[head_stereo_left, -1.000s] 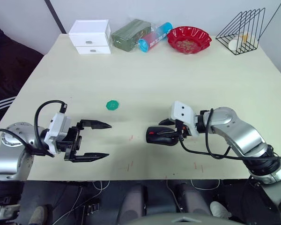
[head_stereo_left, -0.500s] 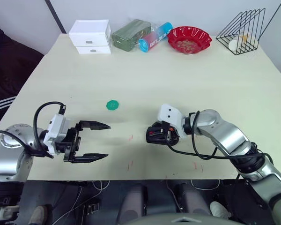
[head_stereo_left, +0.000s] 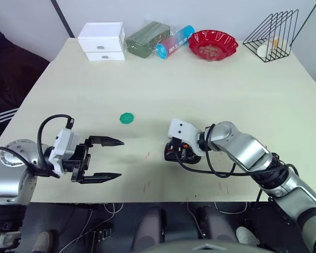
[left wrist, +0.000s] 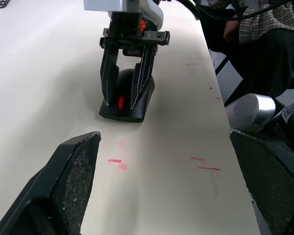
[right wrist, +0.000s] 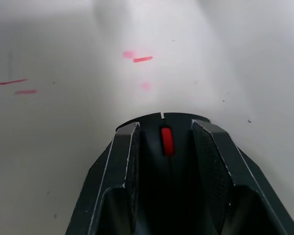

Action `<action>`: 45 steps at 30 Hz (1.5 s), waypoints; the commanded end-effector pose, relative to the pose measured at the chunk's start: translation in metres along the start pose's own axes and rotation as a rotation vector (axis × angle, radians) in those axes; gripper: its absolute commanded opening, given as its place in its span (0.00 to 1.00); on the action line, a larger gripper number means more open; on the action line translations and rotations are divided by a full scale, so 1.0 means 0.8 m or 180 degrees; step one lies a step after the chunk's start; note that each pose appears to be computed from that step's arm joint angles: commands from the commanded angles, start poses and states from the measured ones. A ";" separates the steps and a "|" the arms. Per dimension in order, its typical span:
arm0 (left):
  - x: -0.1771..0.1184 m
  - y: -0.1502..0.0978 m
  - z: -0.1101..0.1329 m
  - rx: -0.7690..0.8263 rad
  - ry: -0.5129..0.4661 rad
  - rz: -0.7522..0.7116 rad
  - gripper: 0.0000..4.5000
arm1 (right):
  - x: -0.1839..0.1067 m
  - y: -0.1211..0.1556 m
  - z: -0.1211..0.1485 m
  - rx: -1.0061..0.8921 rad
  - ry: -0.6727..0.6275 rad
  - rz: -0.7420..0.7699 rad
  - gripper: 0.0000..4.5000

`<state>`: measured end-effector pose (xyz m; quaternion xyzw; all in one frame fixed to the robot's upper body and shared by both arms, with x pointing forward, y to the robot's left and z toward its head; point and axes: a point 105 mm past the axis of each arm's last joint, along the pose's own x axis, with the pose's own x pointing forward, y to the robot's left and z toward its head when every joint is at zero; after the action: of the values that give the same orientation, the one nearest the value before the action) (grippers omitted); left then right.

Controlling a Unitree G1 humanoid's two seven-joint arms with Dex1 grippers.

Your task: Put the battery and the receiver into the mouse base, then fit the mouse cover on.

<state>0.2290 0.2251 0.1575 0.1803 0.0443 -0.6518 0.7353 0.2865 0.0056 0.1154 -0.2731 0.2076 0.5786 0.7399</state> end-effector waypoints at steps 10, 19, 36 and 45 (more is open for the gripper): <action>-0.001 -0.001 0.010 0.0115 -0.0010 -0.0130 1.00 | -0.051 -0.005 0.057 -0.0105 -0.1211 0.0011 0.39; 0.000 0.001 0.013 0.0131 -0.0006 -0.0138 1.00 | -0.085 0.001 0.018 -0.0112 -0.1814 0.0004 0.39; 0.000 0.002 0.016 0.0159 -0.0005 -0.0141 1.00 | -0.060 -0.002 -0.054 0.0079 -0.1984 -0.0062 0.39; -0.001 0.002 0.016 0.0153 0.0001 -0.0131 1.00 | -0.028 0.006 -0.100 0.0250 -0.1514 0.0090 0.39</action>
<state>0.2331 0.2232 0.1631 0.1845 0.0376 -0.6527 0.7338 0.2818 -0.0600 0.0890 -0.0826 0.0059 0.6218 0.7788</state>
